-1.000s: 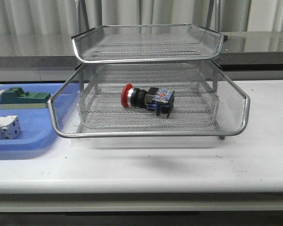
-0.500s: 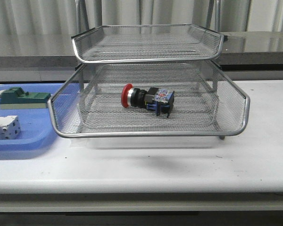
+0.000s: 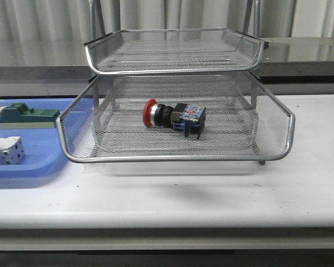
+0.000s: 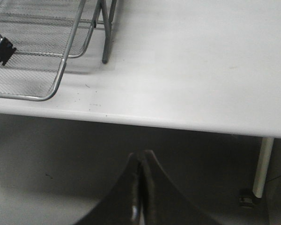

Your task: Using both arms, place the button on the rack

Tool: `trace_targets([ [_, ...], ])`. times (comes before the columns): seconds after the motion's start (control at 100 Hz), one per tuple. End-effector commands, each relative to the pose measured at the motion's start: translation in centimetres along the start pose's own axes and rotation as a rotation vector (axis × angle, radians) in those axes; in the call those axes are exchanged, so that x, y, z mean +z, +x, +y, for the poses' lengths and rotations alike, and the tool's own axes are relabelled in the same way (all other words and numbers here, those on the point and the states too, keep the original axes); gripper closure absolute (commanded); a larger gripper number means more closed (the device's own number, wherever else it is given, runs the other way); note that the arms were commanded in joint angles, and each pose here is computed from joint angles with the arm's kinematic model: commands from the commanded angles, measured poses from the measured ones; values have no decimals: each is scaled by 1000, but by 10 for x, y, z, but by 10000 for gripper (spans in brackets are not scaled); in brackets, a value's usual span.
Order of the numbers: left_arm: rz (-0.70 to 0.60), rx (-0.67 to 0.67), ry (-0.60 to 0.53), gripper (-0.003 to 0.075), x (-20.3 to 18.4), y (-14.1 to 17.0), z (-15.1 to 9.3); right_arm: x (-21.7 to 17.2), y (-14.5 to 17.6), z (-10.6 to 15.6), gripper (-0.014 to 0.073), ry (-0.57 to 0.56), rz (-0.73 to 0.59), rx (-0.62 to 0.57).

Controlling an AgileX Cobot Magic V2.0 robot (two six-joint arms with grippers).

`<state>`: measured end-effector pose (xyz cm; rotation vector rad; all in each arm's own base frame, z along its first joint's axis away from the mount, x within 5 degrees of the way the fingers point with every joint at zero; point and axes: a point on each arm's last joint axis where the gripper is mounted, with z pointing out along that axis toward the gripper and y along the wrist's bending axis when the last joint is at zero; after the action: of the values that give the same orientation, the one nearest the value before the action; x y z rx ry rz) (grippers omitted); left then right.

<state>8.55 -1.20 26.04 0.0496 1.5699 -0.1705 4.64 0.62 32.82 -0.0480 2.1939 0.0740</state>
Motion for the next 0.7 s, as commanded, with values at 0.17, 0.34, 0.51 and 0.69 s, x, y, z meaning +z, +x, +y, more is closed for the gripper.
trace_targets([
  [0.17,-98,-19,-24,740,0,-16,2,-4,-23,6,664,-69,-165,53],
  [0.34,-98,-19,-24,740,0,-16,2,21,-34,7,664,-94,-79,-5],
  [0.51,-98,-19,-24,740,0,-16,2,60,-45,19,664,-262,43,-62],
  [0.69,-98,-19,-24,740,0,-16,2,99,-54,33,664,-468,95,-176],
])
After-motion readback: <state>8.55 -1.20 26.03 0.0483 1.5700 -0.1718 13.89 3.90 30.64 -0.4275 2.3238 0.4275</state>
